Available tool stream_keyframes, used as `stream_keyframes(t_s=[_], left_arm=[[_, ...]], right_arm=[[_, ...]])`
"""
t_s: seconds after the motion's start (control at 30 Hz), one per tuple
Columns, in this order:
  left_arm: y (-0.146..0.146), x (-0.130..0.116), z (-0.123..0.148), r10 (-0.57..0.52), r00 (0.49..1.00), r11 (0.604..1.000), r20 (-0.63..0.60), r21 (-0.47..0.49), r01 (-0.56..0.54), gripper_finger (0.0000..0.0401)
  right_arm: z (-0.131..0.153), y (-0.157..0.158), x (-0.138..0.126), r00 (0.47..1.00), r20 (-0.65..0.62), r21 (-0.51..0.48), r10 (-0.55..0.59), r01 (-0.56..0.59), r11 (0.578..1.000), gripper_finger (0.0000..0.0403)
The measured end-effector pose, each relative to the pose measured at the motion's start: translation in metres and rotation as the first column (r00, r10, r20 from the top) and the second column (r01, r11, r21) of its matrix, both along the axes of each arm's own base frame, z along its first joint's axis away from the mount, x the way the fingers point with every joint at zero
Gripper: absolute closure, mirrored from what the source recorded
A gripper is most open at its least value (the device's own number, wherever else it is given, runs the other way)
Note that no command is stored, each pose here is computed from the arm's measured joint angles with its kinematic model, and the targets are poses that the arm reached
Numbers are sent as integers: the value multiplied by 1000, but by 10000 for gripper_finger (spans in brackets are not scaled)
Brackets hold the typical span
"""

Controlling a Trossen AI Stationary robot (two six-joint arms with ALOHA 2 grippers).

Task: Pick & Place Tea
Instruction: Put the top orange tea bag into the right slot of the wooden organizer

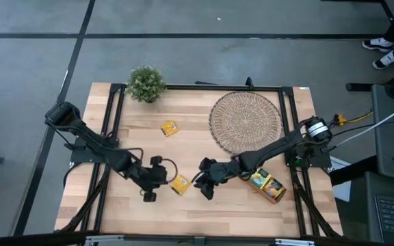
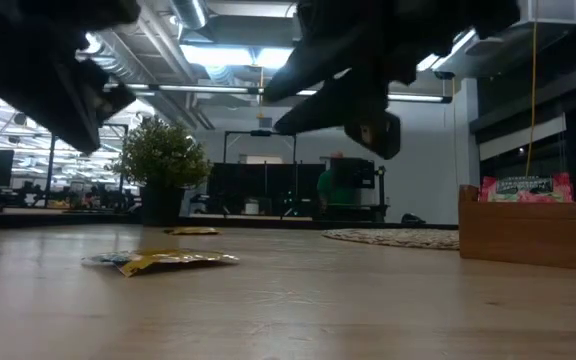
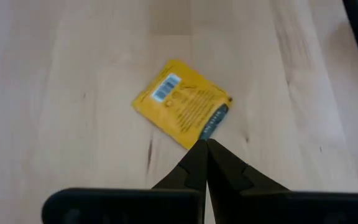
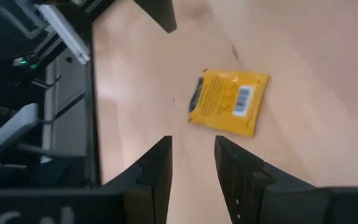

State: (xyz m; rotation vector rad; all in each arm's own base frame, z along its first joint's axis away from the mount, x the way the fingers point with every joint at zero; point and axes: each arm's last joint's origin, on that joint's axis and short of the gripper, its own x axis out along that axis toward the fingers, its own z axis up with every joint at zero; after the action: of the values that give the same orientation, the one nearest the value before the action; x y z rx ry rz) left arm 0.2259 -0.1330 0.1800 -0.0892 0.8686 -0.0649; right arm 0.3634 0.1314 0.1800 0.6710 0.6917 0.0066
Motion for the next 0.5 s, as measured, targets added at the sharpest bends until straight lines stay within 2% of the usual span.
stream_keyframes(t_s=[0.17, 0.27, 0.5], left_arm=[[13, -10, -21, 132, 991, 982, 20, -140, -128, 399], [14, -12, -30, 141, 990, 972, -23, -184, -143, 399], [11, -11, -33, 147, 989, 972, -18, -186, -147, 398]], right_arm=[[0, 7, 21, 1000, 13, -45, 15, -15, 999, 281], [0, 12, 34, 999, -18, -86, 51, -53, 995, 294], [1, 21, 57, 992, -61, -170, 113, -122, 978, 388]])
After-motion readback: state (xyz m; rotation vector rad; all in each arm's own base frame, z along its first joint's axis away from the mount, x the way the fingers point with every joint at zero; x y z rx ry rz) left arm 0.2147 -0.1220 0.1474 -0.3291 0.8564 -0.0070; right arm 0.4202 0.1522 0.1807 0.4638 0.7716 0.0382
